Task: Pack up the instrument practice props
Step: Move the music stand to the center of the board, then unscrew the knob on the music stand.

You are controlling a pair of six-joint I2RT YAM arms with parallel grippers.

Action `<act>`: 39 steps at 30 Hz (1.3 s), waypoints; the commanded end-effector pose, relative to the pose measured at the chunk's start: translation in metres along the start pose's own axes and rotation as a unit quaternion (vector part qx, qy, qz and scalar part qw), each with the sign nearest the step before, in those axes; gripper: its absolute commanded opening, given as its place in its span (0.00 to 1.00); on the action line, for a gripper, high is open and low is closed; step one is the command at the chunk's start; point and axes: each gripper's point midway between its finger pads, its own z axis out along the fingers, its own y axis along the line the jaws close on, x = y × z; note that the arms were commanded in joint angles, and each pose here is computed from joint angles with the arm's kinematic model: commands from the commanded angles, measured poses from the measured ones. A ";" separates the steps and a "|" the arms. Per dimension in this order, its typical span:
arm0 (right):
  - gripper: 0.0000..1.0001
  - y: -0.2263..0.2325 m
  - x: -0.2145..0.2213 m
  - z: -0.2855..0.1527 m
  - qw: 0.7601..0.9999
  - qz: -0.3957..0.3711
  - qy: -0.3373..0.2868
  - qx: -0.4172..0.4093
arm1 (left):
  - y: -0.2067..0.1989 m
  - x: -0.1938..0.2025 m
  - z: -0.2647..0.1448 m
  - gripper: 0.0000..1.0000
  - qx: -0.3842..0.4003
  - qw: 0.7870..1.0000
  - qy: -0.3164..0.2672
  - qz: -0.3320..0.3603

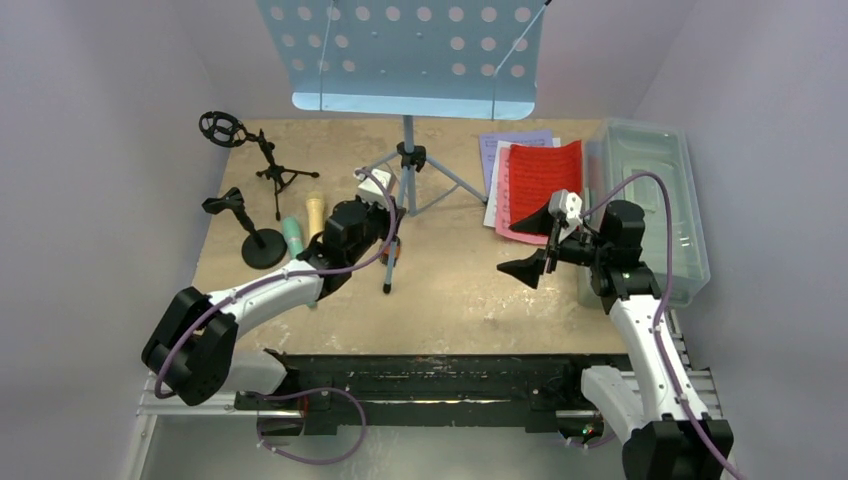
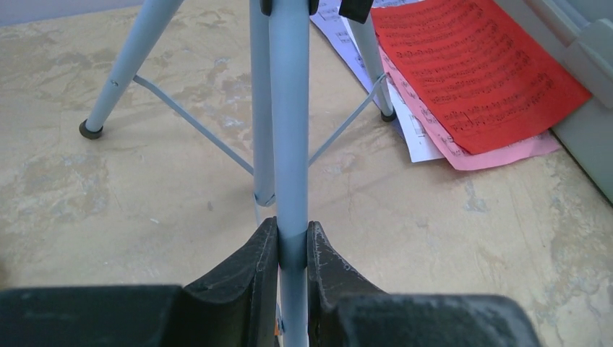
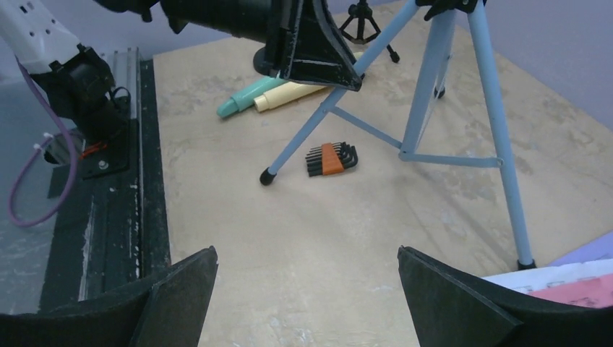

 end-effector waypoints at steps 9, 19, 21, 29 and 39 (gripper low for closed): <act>0.95 -0.048 -0.012 0.041 0.963 0.259 -0.068 0.037 | -0.049 0.005 -0.026 0.00 0.016 0.990 -0.017 -0.142; 0.86 -0.083 -0.051 0.122 0.947 0.311 -0.075 0.040 | -0.057 0.004 -0.036 0.00 0.015 0.985 -0.022 -0.173; 0.81 -0.091 -0.061 0.135 0.943 0.318 -0.091 0.040 | -0.057 0.003 -0.037 0.00 0.016 0.984 -0.024 -0.176; 0.65 -0.083 -0.070 0.178 0.939 0.330 -0.099 0.004 | -0.056 0.005 -0.040 0.00 0.015 0.983 -0.022 -0.179; 0.43 -0.085 -0.088 0.175 0.944 0.297 -0.142 0.004 | -0.059 0.005 -0.040 0.00 0.022 0.982 -0.021 -0.187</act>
